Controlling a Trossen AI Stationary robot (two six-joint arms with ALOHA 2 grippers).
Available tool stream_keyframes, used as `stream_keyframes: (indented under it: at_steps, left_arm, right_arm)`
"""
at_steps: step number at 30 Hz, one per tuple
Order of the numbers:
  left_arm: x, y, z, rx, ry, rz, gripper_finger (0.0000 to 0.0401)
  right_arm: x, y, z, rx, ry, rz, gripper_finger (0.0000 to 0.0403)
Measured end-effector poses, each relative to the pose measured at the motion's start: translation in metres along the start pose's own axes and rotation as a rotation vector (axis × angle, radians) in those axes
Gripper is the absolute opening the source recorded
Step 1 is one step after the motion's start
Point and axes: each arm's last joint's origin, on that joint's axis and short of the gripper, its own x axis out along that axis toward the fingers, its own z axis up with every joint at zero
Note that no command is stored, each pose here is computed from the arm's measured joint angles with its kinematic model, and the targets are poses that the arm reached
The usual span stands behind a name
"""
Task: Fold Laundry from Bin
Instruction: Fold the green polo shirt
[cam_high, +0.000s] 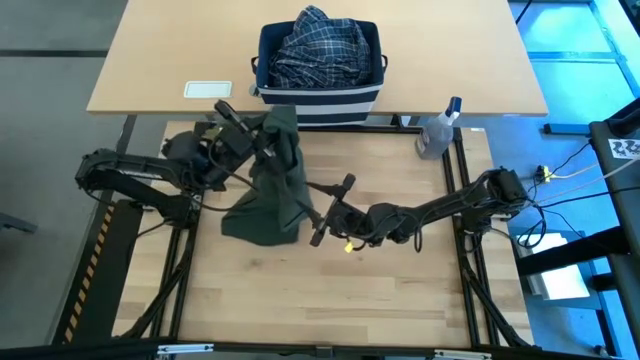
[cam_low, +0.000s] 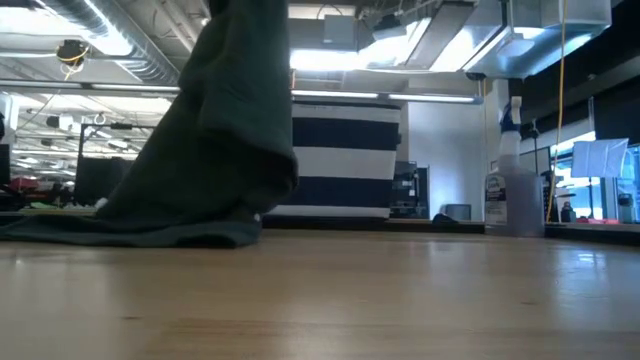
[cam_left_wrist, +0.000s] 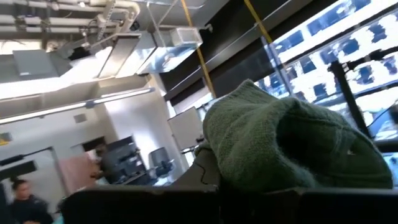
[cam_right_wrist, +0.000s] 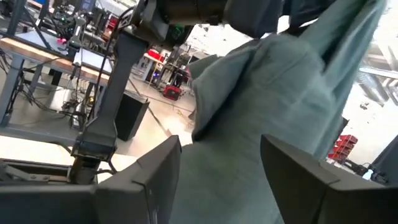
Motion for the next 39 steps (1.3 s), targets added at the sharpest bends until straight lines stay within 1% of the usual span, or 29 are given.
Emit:
stream_keyframes:
  at_steps: [5,10,14,19,21,26,28,30,32,34,35,36,39]
  left_arm:
    - [0.002,0.000,-0.002,-0.009,-0.008,0.000,0.0000]
    - [0.003,0.001,-0.002,-0.011,-0.009,0.009,0.0000]
    - [0.004,0.001,-0.002,-0.011,-0.007,0.013,0.0000]
    - [0.004,0.001,-0.002,-0.014,-0.009,0.011,0.0000]
    - [0.004,0.001,-0.002,-0.029,-0.012,0.008,0.0000]
    - [0.003,0.000,-0.002,-0.035,-0.019,-0.005,0.0000]
    - [0.002,-0.001,-0.001,-0.031,-0.014,-0.008,0.0000]
    - [0.002,-0.002,-0.001,-0.013,-0.007,-0.007,0.0000]
    - [0.001,-0.002,-0.001,0.005,0.006,0.003,0.0000]
    - [-0.001,-0.002,0.000,0.033,0.026,0.020,0.0000]
    - [-0.002,-0.002,0.000,0.052,0.038,0.025,0.0000]
    - [-0.004,-0.002,0.001,0.069,0.050,0.030,0.0000]
    - [-0.010,0.001,0.004,0.121,0.097,0.054,0.0000]
  right_arm:
    - [0.014,0.006,-0.006,0.005,0.024,-0.018,0.0221]
    - [0.027,0.016,-0.004,0.013,0.025,-0.037,0.0221]
    - [0.037,0.026,-0.005,-0.019,0.089,-0.069,0.0221]
    - [0.049,0.034,-0.012,-0.043,0.173,-0.165,0.0221]
    - [0.053,0.033,-0.015,-0.047,0.195,-0.200,0.0221]
    - [0.060,0.026,-0.019,-0.024,0.211,-0.244,0.0217]
    - [0.061,0.025,-0.021,-0.034,0.238,-0.273,0.0199]
    - [0.061,0.023,-0.022,-0.058,0.258,-0.294,0.0162]
    - [0.061,0.022,-0.021,-0.095,0.266,-0.297,0.0110]
    - [0.058,0.021,-0.016,-0.140,0.281,-0.306,0.0046]
    - [0.056,0.020,-0.014,-0.166,0.294,-0.315,0.0023]
    - [0.054,0.019,-0.010,-0.199,0.305,-0.326,0.0014]
    - [0.044,0.013,0.005,-0.281,0.348,-0.364,0.0016]
